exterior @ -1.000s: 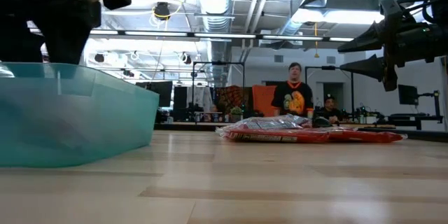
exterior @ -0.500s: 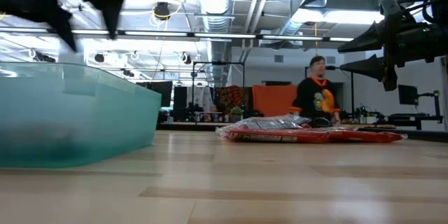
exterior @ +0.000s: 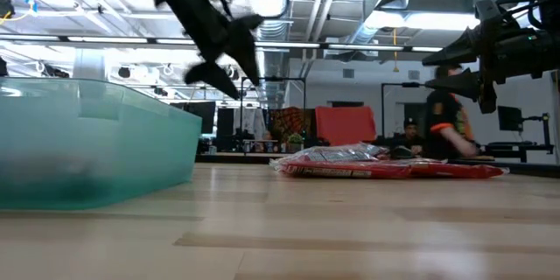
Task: Sort popcorn bags into baskets
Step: Put the red popcorn pack into the green bin
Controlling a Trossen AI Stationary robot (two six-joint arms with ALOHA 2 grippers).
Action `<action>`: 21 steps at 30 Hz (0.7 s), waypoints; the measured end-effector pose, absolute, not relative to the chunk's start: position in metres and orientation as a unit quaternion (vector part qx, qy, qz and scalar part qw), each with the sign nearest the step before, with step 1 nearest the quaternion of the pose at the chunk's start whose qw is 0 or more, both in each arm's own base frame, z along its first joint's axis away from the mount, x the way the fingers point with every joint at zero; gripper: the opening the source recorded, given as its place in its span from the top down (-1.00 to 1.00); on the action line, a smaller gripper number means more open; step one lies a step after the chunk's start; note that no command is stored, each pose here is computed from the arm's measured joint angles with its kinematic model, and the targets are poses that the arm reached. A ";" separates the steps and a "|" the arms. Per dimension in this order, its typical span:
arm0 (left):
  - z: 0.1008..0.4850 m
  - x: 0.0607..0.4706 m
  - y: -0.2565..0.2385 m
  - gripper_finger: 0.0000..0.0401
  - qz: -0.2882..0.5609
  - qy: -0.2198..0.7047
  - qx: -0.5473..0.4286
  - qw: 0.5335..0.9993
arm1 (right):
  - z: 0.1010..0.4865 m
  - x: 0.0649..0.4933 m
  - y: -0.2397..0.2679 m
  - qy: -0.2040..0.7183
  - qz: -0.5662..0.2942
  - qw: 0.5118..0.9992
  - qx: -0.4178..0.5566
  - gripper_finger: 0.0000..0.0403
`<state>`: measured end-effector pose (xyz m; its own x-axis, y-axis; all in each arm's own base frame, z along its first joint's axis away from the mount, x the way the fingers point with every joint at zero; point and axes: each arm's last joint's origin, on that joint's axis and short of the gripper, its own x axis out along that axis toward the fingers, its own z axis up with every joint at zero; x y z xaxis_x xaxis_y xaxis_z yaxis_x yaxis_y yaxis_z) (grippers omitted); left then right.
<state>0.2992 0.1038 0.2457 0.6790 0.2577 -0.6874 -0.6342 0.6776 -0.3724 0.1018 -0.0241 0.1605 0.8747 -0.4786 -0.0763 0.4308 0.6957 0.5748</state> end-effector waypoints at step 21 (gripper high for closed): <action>0.199 0.427 0.207 -0.19 0.099 0.448 -0.108 0.882 | 0.160 0.102 -0.024 -0.040 -0.249 0.919 0.303 -0.24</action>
<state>0.4272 0.2071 0.1994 0.5786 0.0788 -0.8118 -0.2716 0.9571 -0.1007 0.1017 -0.0242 0.1605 0.8731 -0.4815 -0.0763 0.4324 0.6929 0.5770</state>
